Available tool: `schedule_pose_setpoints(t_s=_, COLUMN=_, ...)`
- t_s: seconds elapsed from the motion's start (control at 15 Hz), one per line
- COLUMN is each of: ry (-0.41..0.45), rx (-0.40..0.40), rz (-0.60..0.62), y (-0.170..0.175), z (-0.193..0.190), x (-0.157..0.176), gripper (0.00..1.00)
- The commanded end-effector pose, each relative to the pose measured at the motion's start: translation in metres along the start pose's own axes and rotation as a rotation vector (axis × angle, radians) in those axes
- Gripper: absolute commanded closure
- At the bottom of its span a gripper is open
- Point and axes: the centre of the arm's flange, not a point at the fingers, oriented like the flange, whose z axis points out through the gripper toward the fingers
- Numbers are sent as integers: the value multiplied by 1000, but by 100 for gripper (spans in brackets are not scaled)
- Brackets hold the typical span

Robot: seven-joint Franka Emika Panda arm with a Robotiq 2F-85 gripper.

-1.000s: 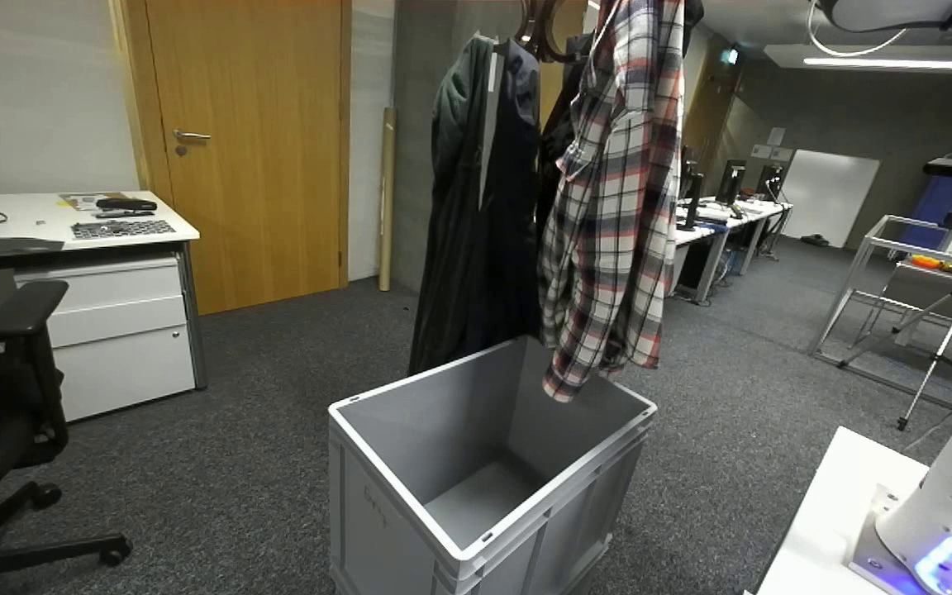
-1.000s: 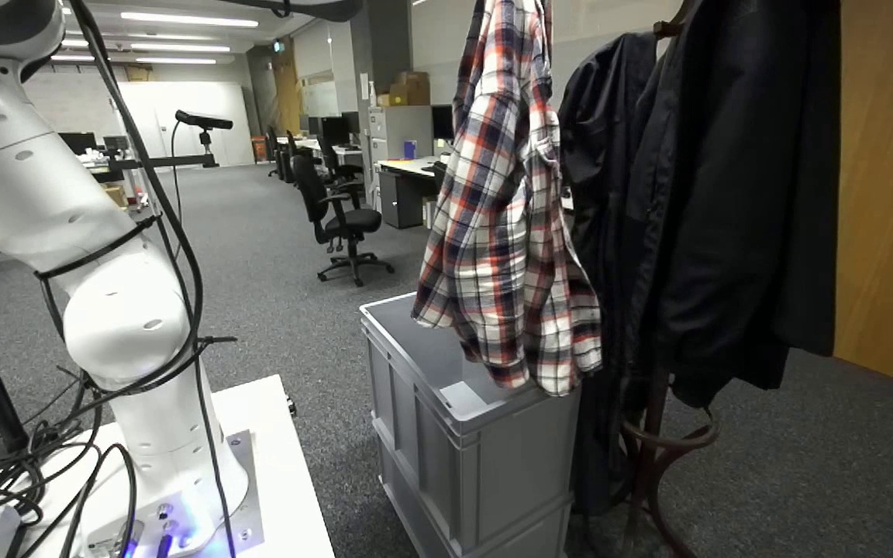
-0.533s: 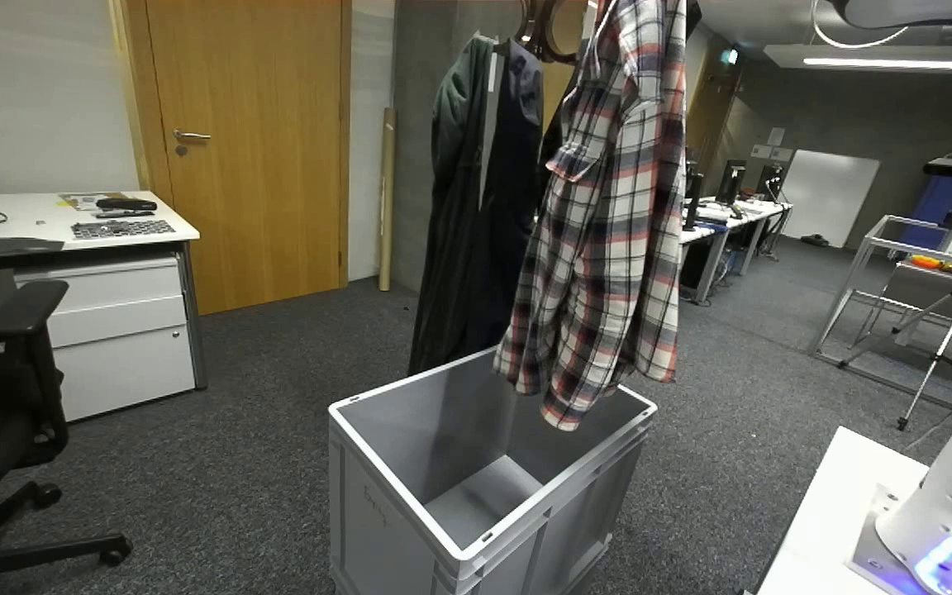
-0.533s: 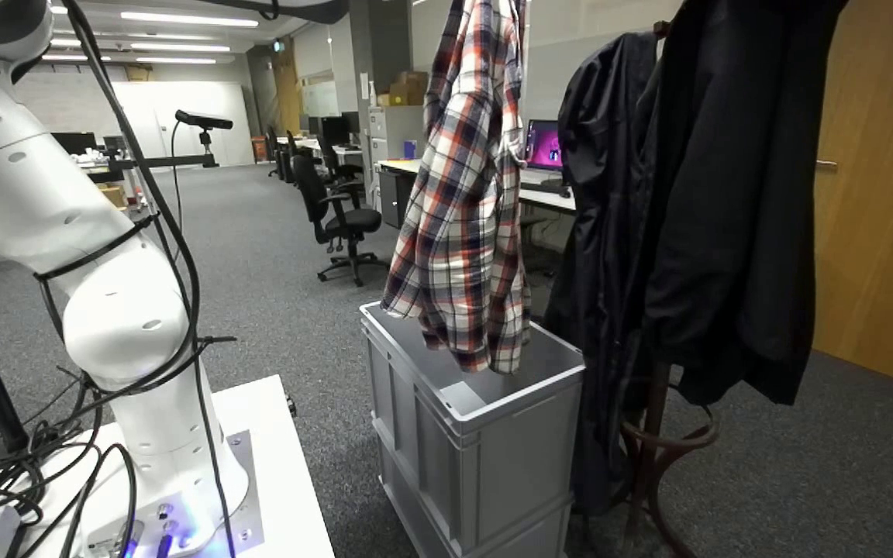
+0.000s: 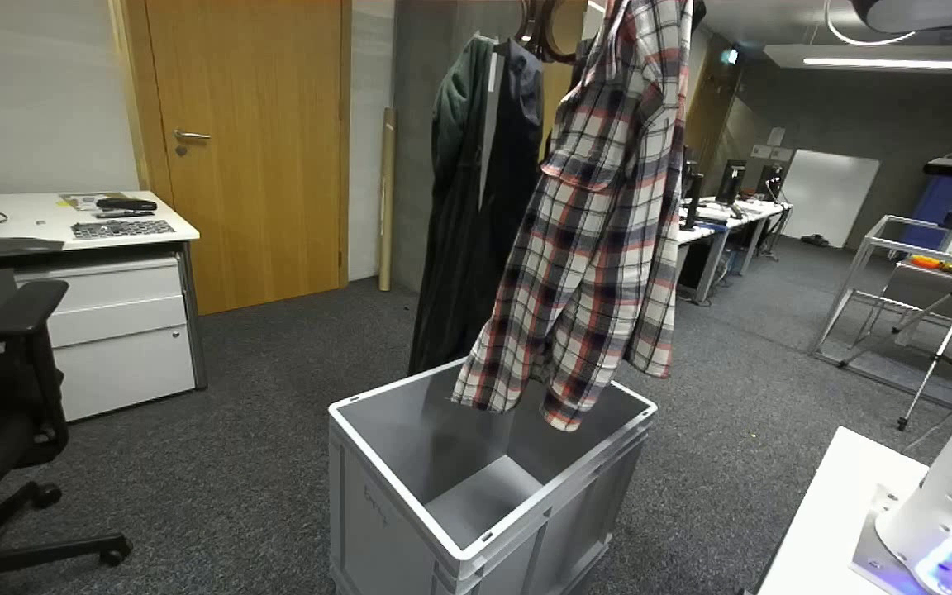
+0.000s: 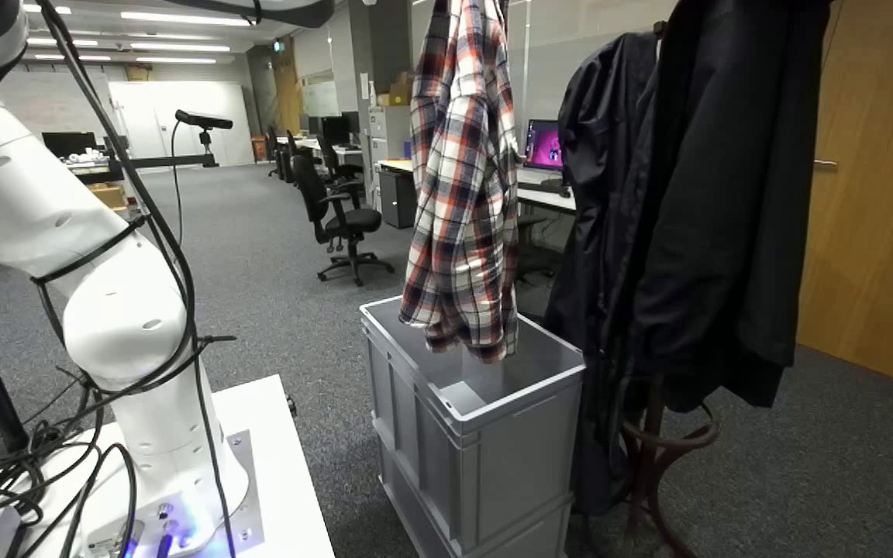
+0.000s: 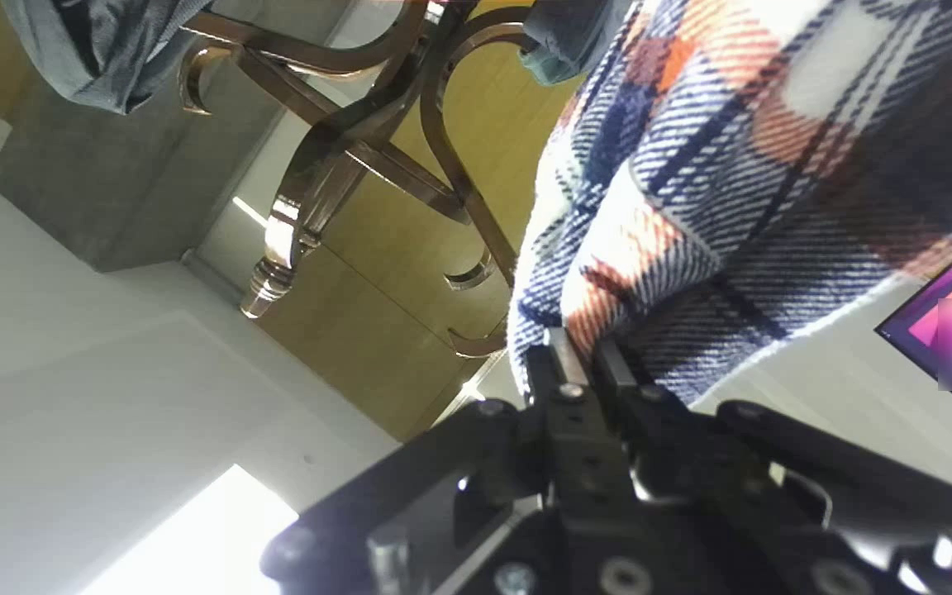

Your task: Put the flannel shirt inside the grey container.

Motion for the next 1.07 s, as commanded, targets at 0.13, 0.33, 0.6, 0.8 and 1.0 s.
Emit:
schedule_pose_setpoints(t_s=0.13, ry=47, rx=39, rz=-36, y=-5, z=-15, x=-12, gripper=99)
schedule_pose_setpoints(t_s=0.33, ry=87, rx=95, rz=-42, y=-20, z=-5, x=-18, gripper=99)
schedule_pose_setpoints(t_s=0.6, ry=115, rx=141, rz=-31, y=-33, z=11, x=-24, gripper=99)
schedule_pose_setpoints(t_s=0.8, ry=102, rx=160, rz=-32, y=-40, z=21, x=-32, gripper=99)
schedule_pose_setpoints(t_s=1.0, ry=72, rx=171, rz=-44, y=-46, z=31, x=-42, gripper=99)
